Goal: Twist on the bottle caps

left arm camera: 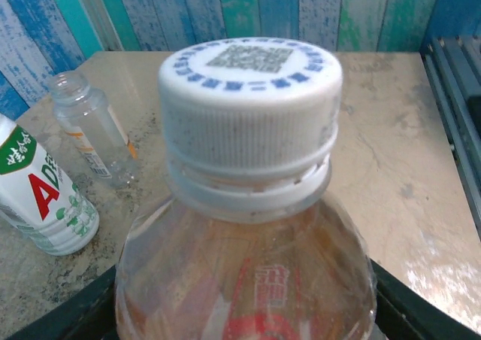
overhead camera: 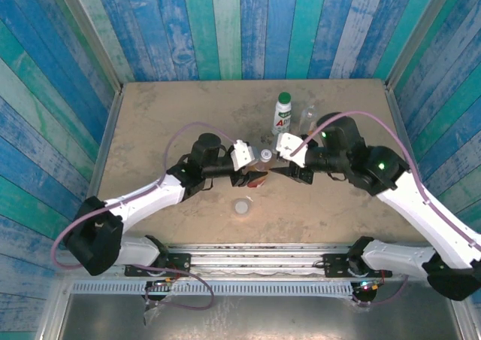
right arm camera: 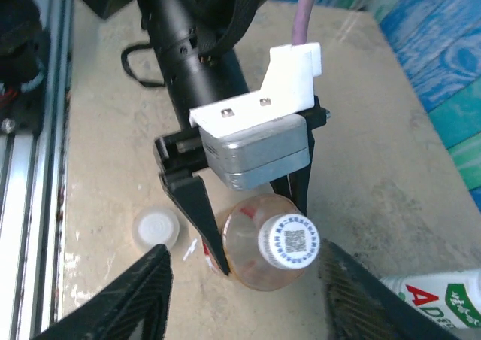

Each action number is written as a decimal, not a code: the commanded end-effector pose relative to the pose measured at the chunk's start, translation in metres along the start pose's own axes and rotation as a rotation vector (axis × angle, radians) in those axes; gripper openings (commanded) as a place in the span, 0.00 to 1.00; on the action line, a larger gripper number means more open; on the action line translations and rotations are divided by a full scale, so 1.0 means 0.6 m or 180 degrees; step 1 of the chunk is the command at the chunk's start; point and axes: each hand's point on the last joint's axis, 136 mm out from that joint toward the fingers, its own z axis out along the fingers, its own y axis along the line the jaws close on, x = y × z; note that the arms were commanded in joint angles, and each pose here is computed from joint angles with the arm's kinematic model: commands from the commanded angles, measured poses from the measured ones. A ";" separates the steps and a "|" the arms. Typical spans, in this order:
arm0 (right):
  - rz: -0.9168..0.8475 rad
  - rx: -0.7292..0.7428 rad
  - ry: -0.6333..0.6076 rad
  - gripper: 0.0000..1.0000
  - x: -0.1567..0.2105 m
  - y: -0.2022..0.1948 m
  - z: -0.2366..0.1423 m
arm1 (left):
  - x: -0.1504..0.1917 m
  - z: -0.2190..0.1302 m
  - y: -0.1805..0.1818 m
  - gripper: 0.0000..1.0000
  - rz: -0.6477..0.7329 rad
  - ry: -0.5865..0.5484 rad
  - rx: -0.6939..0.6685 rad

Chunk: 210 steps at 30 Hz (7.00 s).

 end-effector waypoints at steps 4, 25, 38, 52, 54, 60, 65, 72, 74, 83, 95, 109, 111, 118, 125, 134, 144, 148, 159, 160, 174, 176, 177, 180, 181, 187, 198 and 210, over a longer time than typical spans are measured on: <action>-0.0203 -0.0464 0.0328 0.48 0.018 0.011 0.024 | -0.037 -0.033 -0.020 0.58 0.0410 -0.0100 0.0083; -0.0132 -0.0894 0.0629 0.33 0.028 0.006 0.077 | -0.046 -0.045 -0.035 0.58 0.0464 -0.0189 0.0159; 0.1069 -0.0303 0.0900 0.09 0.037 -0.040 0.089 | -0.039 -0.038 0.025 0.56 0.0326 -0.0199 -0.0481; 0.3507 0.0578 0.1188 0.31 0.094 -0.052 0.107 | -0.032 -0.020 0.048 0.56 0.0290 -0.0226 -0.0622; 0.3263 0.0529 0.1083 0.42 0.086 -0.068 0.093 | -0.023 -0.019 0.038 0.56 0.0275 -0.0188 -0.0533; 0.1936 0.0056 0.0704 0.55 0.049 -0.077 0.052 | 0.000 -0.023 0.009 0.57 0.0240 -0.0112 -0.0327; 0.0502 -0.0310 0.0333 0.60 0.025 -0.038 0.028 | -0.001 -0.027 -0.015 0.57 0.0266 -0.0143 -0.0114; -0.0265 -0.0721 0.0275 0.61 0.016 -0.005 0.012 | -0.009 -0.033 -0.028 0.57 0.0299 -0.0171 0.0010; -0.0298 -0.0817 0.0364 0.61 0.026 -0.001 0.019 | -0.013 -0.034 -0.029 0.57 0.0305 -0.0193 0.0028; -0.0239 -0.1038 0.0533 0.51 0.049 0.003 0.056 | -0.020 -0.035 -0.031 0.57 0.0302 -0.0220 0.0063; -0.0085 -0.1264 0.0511 0.42 0.051 0.011 0.088 | -0.020 -0.033 -0.032 0.57 0.0294 -0.0231 0.0087; -0.0039 -0.1296 0.0485 0.19 0.049 0.015 0.085 | -0.025 -0.033 -0.030 0.62 0.0254 -0.0262 0.0079; -0.0048 -0.1286 0.0477 0.19 0.049 0.017 0.080 | -0.027 -0.034 -0.029 0.67 0.0250 -0.0281 0.0064; -0.0005 -0.1241 0.0384 0.19 0.042 0.018 0.070 | -0.024 -0.033 -0.027 0.77 0.0220 -0.0293 0.0029; 0.0043 -0.1229 0.0243 0.19 0.031 0.020 0.064 | -0.018 -0.031 -0.026 0.78 0.0187 -0.0305 0.0006; 0.0103 -0.1202 0.0121 0.18 0.020 0.022 0.052 | 0.001 -0.024 -0.025 0.77 0.0097 -0.0295 -0.0046; 0.0243 -0.1110 0.0223 0.18 0.032 0.019 0.055 | -0.006 -0.028 -0.023 0.48 0.0147 -0.0284 -0.0047; 0.0775 -0.0895 0.0334 0.12 0.031 -0.002 0.063 | 0.003 -0.029 -0.002 0.46 0.0143 -0.0188 -0.0300; 0.3764 0.0270 0.0854 0.08 0.074 -0.048 0.093 | 0.010 -0.026 0.056 0.45 0.0273 -0.0021 -0.0828; 0.3809 0.0223 0.0853 0.13 0.071 -0.043 0.094 | 0.010 -0.025 0.056 0.45 0.0273 -0.0023 -0.0830; -0.0205 -0.0335 0.0144 0.69 0.018 -0.004 0.020 | 0.018 -0.032 -0.009 0.48 0.0287 -0.0090 -0.0273; -0.0421 -0.0536 0.0092 0.66 0.013 0.004 0.011 | 0.014 -0.035 -0.017 0.48 0.0313 -0.0123 -0.0208; -0.0445 -0.0624 0.0087 0.65 0.010 0.005 0.007 | 0.012 -0.036 -0.020 0.48 0.0324 -0.0142 -0.0184; -0.0469 -0.0829 0.0176 0.59 0.010 0.005 0.003 | 0.005 -0.040 -0.026 0.48 0.0356 -0.0181 -0.0142; -0.0468 -0.0866 0.0212 0.58 0.011 0.004 0.006 | 0.006 -0.041 -0.027 0.48 0.0355 -0.0184 -0.0125; -0.0399 -0.1041 0.0259 0.50 0.010 0.000 0.025 | 0.004 -0.041 -0.032 0.48 0.0393 -0.0189 -0.0077; -0.0204 -0.1289 0.0302 0.38 0.024 0.007 0.059 | -0.003 -0.043 -0.035 0.49 0.0373 -0.0246 -0.0046; -0.0091 -0.1348 0.0356 0.16 0.029 0.006 0.073 | -0.003 -0.043 -0.032 0.49 0.0365 -0.0250 -0.0087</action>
